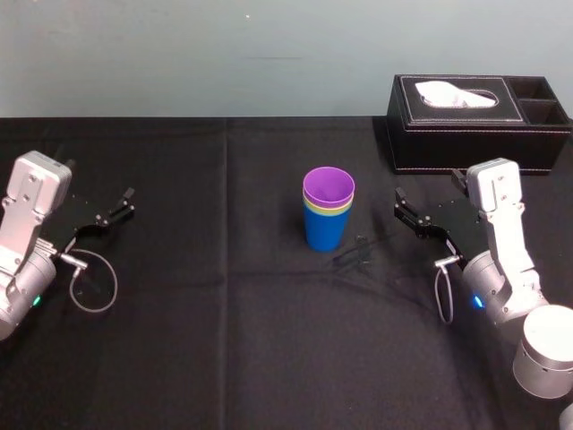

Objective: Stack the three plastic cups sequentially using one hand.

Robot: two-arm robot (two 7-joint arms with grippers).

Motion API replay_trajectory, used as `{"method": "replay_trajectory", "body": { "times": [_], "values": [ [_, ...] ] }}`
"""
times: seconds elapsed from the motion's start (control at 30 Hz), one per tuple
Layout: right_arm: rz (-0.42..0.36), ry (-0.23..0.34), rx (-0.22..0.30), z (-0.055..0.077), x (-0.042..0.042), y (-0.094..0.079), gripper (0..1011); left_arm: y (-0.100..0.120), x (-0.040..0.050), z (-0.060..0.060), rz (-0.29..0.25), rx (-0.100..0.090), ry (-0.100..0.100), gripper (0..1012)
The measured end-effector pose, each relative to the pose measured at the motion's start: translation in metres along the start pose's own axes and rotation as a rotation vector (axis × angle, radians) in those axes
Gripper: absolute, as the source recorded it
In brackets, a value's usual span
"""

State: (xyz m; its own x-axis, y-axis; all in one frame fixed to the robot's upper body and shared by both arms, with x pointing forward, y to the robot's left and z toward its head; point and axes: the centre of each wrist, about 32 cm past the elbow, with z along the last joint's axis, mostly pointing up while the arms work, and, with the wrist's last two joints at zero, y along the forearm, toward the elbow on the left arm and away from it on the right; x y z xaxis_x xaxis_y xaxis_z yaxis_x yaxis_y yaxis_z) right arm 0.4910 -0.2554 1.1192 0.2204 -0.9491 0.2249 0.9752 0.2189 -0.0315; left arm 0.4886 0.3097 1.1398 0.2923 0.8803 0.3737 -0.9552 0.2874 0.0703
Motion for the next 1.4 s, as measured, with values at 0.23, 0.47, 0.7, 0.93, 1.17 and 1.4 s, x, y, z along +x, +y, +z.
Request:
{"method": "replay_trajectory", "body": {
  "times": [0.23,0.47,0.7,0.93,1.17,1.4],
  "values": [
    [0.0,0.0,0.0,0.0,0.0,0.0,1003,0.0,0.0,0.0,0.0,0.0,0.0,1012],
    [0.0,0.0,0.0,0.0,0.0,0.0,1003,0.0,0.0,0.0,0.0,0.0,0.0,1011],
    [0.0,0.0,0.0,0.0,0.0,0.0,1003,0.0,0.0,0.0,0.0,0.0,0.0,1011],
    [0.0,0.0,0.0,0.0,0.0,0.0,1003,0.0,0.0,0.0,0.0,0.0,0.0,1011],
    [0.0,0.0,0.0,0.0,0.0,0.0,1003,0.0,0.0,0.0,0.0,0.0,0.0,1011],
    [0.0,0.0,0.0,0.0,0.0,0.0,1003,0.0,0.0,0.0,0.0,0.0,0.0,1011]
  ]
}}
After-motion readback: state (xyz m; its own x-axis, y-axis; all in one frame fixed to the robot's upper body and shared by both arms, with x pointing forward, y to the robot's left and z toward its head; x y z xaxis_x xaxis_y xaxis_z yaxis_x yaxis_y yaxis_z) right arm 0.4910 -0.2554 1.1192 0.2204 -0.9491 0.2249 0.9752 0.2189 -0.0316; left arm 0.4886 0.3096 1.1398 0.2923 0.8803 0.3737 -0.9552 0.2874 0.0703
